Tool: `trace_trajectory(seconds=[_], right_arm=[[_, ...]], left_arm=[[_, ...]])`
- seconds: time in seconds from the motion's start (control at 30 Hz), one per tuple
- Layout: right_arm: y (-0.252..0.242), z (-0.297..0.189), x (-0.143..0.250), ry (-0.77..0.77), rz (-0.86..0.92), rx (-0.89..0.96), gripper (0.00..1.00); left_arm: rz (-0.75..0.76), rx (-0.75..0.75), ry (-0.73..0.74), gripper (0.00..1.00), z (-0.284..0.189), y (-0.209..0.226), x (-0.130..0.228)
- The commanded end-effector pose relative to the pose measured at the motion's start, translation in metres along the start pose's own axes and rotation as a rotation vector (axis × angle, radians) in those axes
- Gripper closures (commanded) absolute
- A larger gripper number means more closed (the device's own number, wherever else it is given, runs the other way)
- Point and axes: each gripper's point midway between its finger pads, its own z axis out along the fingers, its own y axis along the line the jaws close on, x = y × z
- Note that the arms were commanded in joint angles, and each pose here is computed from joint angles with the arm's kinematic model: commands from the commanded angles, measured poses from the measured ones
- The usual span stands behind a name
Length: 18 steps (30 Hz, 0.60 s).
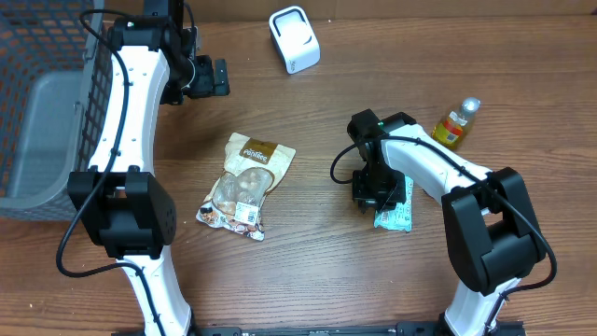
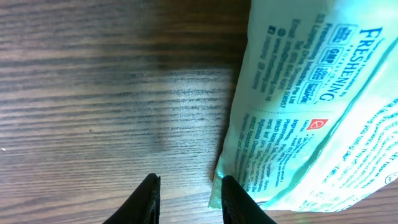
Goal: Scan the item barcode
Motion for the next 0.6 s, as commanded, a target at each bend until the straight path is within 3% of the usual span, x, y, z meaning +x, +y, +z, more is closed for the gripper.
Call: trace_trajectory(seconds=[0.0, 0.17, 0.23, 0.37, 0.47, 0.53, 0.57], right_arm=[[0.004, 0.001, 0.002, 0.009, -0.031, -0.018, 0.71], [0.055, -0.006, 0.018, 0.078, -0.203, -0.297, 0.64], [0.083, -0.015, 0.014, 0.049, -0.275, -0.437, 0.6], [0.108, -0.022, -0.011, -0.091, -0.341, -0.502, 0.5], [0.127, -0.03, -0.028, -0.196, -0.394, -0.543, 0.34], [0.136, -0.036, -0.036, -0.248, -0.42, -0.565, 0.29], [0.141, -0.039, -0.04, -0.276, -0.432, -0.577, 0.21]], left_arm=[[0.005, -0.008, 0.008, 0.0, 0.004, 0.002, 0.001], [0.006, -0.008, 0.008, 0.0, 0.004, 0.002, 0.001], [0.006, -0.008, 0.008, 0.0, 0.004, 0.002, 0.001], [0.006, -0.008, 0.008, 0.01, 0.004, 0.002, 0.001], [0.006, -0.008, 0.008, 0.0, 0.004, 0.002, 0.001], [0.006, -0.008, 0.008, 0.0, 0.004, 0.002, 0.001], [0.005, -0.008, 0.008, 0.0, 0.004, 0.002, 0.001]])
